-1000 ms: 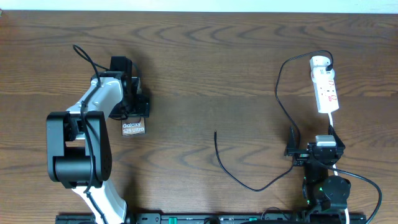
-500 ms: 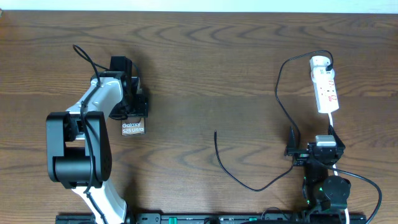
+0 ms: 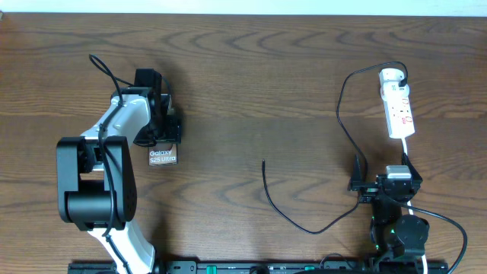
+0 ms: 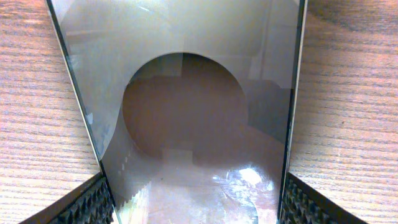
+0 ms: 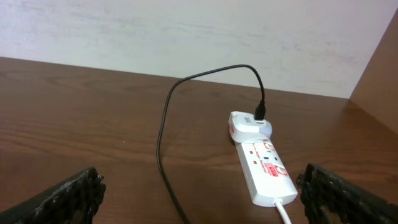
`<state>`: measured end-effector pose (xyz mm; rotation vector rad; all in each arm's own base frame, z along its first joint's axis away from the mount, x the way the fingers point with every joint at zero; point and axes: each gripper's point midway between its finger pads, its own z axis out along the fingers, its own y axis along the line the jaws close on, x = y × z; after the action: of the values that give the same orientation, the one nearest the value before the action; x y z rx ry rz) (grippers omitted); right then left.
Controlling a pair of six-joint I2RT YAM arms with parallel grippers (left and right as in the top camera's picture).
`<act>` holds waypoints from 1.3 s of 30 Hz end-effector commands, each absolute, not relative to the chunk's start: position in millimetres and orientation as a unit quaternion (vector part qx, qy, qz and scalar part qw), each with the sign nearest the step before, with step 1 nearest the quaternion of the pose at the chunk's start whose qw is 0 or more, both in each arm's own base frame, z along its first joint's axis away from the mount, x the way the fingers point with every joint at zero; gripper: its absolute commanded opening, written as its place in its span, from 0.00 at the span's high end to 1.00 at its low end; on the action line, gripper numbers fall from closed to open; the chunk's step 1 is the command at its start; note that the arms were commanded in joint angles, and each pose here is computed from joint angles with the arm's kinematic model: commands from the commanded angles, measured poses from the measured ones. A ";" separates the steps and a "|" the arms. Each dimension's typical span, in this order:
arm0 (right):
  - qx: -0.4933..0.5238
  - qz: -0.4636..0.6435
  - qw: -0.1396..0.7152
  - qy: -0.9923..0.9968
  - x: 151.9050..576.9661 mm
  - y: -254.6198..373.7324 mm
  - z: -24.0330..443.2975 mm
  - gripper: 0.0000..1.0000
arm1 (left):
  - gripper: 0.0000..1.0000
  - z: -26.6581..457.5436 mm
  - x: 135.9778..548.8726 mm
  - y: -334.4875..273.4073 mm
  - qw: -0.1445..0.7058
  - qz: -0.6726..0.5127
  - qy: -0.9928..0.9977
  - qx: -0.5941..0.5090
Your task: Plug charger to phone and switch on socket
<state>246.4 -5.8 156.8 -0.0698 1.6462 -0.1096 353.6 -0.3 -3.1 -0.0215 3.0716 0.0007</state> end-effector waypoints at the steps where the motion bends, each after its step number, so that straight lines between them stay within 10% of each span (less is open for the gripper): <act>1: -0.022 -0.050 0.678 0.733 246.1 -8.7 156.8 0.01 | 0.93 -13.2 342.0 2.1 0.014 0.009 1.000 -0.007; 39: -0.022 -0.050 0.678 0.733 246.1 -8.7 156.8 0.01 | 0.93 74.9 376.1 -14.7 0.140 -0.042 0.989 -0.013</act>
<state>246.4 -5.8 156.8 -0.0698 1.6462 -0.1096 366.0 -2.7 53.9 -0.0233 2.9179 -0.0224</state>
